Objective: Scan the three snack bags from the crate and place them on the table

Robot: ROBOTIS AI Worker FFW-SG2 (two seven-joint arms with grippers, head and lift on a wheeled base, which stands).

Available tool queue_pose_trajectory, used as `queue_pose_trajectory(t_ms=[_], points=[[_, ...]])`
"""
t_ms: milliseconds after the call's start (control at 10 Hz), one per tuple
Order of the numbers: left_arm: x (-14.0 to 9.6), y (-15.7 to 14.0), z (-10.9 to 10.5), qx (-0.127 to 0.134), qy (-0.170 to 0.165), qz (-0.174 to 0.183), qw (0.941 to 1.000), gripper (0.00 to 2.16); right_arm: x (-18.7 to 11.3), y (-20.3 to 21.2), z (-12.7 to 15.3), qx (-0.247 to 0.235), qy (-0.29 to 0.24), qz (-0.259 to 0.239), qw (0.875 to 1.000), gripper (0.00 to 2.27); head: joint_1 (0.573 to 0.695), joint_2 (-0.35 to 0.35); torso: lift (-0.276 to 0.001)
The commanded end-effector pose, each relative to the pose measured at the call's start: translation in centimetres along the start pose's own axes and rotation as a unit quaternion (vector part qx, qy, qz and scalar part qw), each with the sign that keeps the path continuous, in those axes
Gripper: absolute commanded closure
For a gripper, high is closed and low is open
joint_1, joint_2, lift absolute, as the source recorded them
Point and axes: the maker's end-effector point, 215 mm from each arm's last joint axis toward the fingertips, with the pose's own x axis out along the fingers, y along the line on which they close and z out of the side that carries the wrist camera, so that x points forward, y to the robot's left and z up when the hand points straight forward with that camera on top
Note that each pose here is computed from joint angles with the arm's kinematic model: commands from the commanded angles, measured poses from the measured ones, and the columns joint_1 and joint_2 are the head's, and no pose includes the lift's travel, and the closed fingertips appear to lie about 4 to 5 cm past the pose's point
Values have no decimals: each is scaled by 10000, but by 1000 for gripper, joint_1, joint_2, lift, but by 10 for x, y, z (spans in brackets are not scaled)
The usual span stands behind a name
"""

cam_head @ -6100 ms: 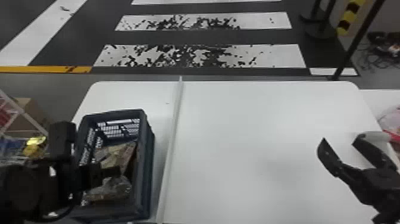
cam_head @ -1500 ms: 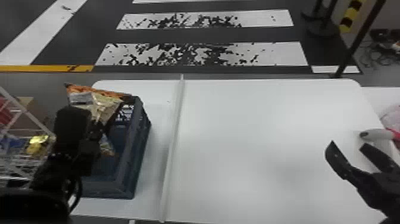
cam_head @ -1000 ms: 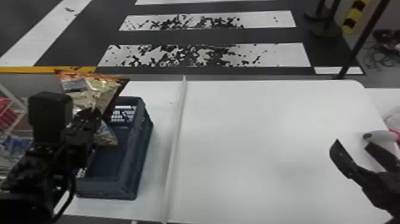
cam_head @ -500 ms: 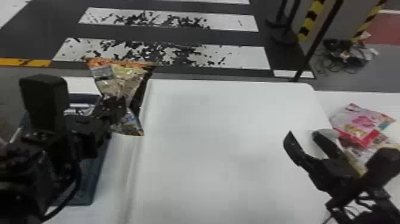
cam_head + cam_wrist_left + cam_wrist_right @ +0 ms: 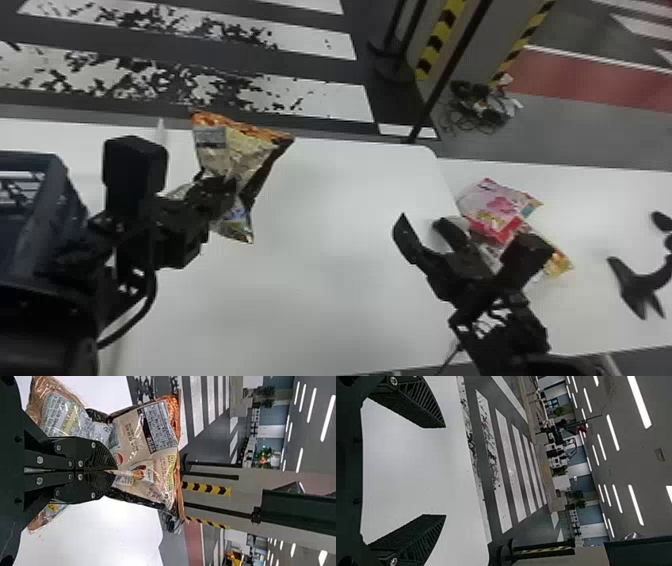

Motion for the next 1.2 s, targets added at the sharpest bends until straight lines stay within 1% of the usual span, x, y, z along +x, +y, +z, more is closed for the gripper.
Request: queue_pose_trajectory(t_ms=[0,100,200,300,400,600,700,900,1000,1100], points=[[29,-33,-16,111,30,-389,9992,2132,8,-2,2,40,-47,-26,10000,76,695,-305,-62],[44,-52,-26,187,72,-619,9979,2132,11,-4,4,55,-99,-49,9999,76,695,-336,-62],[55,-70,-35,221,65,-827,9963,2132,15,-4,6,63,-147,-63,9999,76,695,-350,-62],[65,-88,-42,226,46,-1057,9941,2132,16,-7,12,40,-221,-97,9997,76,695,-350,-62],[70,-102,-48,167,88,-1224,9923,2132,17,-11,17,24,-293,-130,9995,76,695,-350,-62],[76,-123,-67,187,251,-1408,9895,2132,17,-13,28,-8,-480,-156,9987,76,695,-350,-62],[78,-135,-77,134,317,-1524,9877,2132,17,-14,30,1,-523,-158,9985,76,695,-350,-62],[75,-173,-104,150,559,-1874,9806,2132,17,-15,35,-3,-619,-171,9979,76,695,-350,-62],[74,-187,-116,127,668,-2013,9772,2132,18,-16,36,-13,-634,-171,9978,76,695,-350,-62],[75,-190,-123,88,742,-2046,9760,2020,17,-16,35,-6,-636,-174,9978,76,695,-350,-62]])
